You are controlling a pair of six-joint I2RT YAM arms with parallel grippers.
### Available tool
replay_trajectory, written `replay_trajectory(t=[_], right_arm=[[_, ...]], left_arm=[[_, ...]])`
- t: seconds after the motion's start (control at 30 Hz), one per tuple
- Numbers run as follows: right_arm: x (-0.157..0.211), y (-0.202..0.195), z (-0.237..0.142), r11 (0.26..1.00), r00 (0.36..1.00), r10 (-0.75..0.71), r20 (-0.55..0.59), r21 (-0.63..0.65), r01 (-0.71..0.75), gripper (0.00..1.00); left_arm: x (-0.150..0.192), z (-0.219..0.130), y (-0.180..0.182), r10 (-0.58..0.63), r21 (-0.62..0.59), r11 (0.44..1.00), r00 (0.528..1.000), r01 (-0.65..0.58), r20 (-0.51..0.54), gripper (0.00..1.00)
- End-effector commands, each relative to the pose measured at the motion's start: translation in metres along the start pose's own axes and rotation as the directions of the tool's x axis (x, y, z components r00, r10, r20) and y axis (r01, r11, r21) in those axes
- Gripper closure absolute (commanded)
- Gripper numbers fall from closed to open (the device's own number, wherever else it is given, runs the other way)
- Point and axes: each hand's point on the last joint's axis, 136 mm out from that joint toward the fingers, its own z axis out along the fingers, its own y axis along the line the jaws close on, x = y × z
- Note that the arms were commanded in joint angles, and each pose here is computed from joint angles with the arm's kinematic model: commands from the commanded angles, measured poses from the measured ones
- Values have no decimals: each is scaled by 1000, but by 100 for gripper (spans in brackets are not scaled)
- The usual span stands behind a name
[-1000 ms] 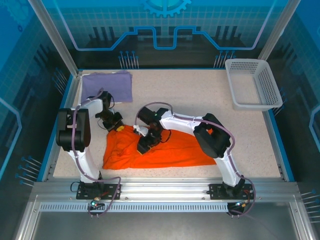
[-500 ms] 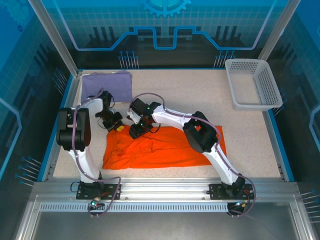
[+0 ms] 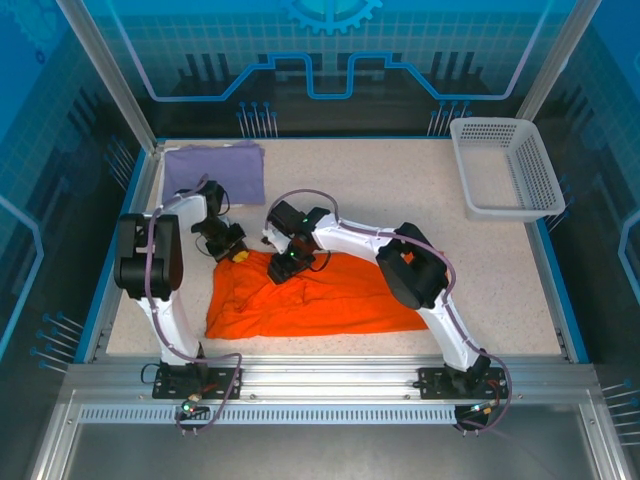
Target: Fold and stack the t-shirts
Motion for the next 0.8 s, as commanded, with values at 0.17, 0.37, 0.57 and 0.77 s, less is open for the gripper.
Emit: replay_trajectory(t=[0.17, 0.37, 0.57, 0.77], right_arm=[[-13, 21, -10, 997, 998, -39, 39, -57, 42, 87], [-9, 24, -11, 995, 996, -84, 14, -54, 84, 90], [25, 27, -23, 988, 990, -136, -46, -80, 132, 90], [70, 16, -19, 987, 979, -154, -137, -58, 147, 89]], left_arm=[[0, 20, 25, -1, -121, 993, 1000, -3, -29, 93], [2, 20, 28, 6, -135, 991, 999, -11, -33, 93], [0, 20, 29, 11, -144, 990, 999, -16, -31, 93], [-3, 20, 28, 7, -145, 989, 1000, -11, -26, 93]])
